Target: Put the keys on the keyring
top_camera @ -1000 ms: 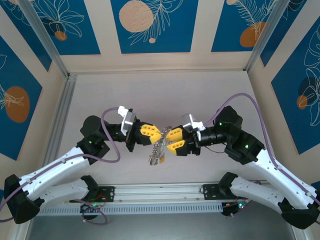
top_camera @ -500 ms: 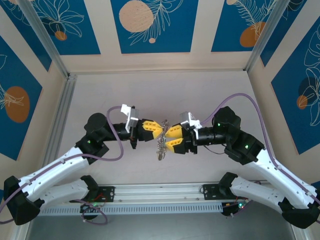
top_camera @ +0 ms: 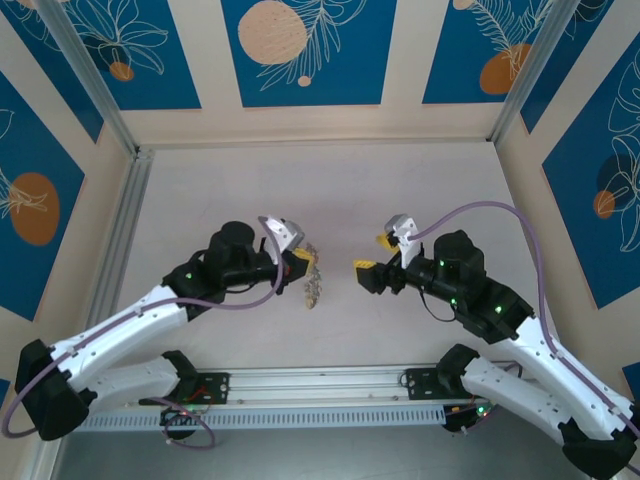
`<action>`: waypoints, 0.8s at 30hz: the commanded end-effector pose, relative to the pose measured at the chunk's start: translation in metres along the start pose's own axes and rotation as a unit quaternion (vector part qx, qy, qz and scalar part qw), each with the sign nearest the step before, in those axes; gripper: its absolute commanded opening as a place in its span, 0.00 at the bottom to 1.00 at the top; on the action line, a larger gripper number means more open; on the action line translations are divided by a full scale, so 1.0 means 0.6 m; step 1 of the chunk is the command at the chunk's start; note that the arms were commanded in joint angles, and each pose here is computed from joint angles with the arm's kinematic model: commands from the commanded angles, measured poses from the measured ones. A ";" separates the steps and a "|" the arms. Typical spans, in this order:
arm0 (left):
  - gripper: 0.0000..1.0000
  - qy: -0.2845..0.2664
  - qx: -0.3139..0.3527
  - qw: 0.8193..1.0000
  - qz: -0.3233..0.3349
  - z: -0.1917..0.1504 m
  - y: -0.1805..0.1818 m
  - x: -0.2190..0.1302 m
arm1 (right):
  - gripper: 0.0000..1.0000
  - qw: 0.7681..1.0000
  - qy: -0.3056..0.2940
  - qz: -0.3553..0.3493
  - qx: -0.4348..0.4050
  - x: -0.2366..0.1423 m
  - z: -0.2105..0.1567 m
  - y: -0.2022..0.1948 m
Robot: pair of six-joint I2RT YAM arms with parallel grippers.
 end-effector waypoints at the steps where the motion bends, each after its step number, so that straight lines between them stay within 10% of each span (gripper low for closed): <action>1: 0.00 -0.006 0.005 1.000 0.014 0.021 0.015 0.020 | 0.81 0.996 -0.026 -0.071 0.036 -0.012 0.004 -0.035; 16: 0.01 0.073 -0.074 0.995 -0.010 -0.080 0.046 0.250 | 0.93 0.989 -0.056 -0.090 0.106 -0.022 -0.004 -0.096; 24: 0.27 0.091 -0.066 0.994 0.004 -0.077 0.054 0.260 | 0.99 0.977 -0.065 -0.148 0.137 -0.027 -0.014 -0.126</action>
Point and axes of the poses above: each hand's point on the last joint's axis, 136 mm out from that joint toward the fingers, its own x axis out along the fingers, its own y axis along the line the jaws close on, z = x × y, the point moved 8 cm from there along -x, back along the fingers, and after that the axes turned 11 degrees about x, right-handed, at the moved point
